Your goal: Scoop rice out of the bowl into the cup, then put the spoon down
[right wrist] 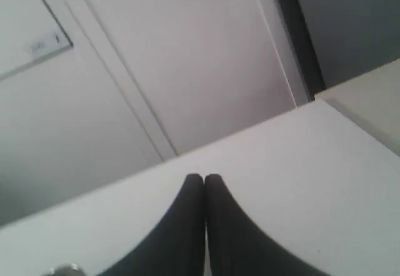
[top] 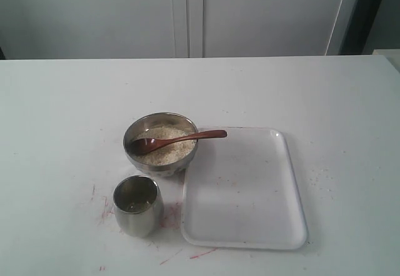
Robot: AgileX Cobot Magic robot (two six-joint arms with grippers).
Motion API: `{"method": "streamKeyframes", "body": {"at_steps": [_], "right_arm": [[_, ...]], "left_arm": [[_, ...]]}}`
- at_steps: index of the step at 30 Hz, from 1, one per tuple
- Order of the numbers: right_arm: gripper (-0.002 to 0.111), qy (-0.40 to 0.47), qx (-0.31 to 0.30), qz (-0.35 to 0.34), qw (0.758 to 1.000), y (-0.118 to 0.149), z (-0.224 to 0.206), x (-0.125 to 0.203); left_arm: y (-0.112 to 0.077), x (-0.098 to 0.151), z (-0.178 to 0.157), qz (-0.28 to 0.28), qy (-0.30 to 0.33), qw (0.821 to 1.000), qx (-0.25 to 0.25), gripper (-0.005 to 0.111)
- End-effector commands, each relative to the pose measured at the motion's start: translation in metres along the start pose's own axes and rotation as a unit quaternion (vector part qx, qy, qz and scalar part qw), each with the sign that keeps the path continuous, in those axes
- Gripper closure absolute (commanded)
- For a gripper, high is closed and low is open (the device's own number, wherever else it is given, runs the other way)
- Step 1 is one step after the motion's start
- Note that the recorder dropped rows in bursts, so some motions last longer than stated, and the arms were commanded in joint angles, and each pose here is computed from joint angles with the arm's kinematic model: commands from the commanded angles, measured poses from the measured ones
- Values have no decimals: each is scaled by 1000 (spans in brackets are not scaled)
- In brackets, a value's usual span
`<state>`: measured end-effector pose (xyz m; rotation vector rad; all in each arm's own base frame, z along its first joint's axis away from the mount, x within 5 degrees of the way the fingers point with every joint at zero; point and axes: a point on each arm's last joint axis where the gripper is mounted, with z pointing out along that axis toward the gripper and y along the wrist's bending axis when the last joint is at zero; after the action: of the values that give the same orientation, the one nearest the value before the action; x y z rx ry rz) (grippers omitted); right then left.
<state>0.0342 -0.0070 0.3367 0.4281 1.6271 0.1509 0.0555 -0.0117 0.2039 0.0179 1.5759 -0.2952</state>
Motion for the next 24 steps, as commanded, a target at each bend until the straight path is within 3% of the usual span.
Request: {"method": "streamKeyframes", "body": {"at_steps": [1, 5, 11, 19, 24], "right_arm": [[108, 151, -32, -75, 985, 22, 27, -18], [108, 273, -78, -99, 954, 43, 70, -32], [108, 380, -115, -154, 905, 70, 137, -33], [108, 451, -139, -328, 818, 124, 201, 6], [108, 470, -201, -432, 743, 164, 220, 49]], "left_arm": [[-1, -2, 0, -6, -5, 1000, 1, 92], [-1, -2, 0, -6, -5, 1000, 1, 92], [-1, -2, 0, -6, -5, 1000, 1, 92], [-1, -2, 0, -6, -5, 1000, 1, 92], [-1, -2, 0, -6, -5, 1000, 1, 92]]}}
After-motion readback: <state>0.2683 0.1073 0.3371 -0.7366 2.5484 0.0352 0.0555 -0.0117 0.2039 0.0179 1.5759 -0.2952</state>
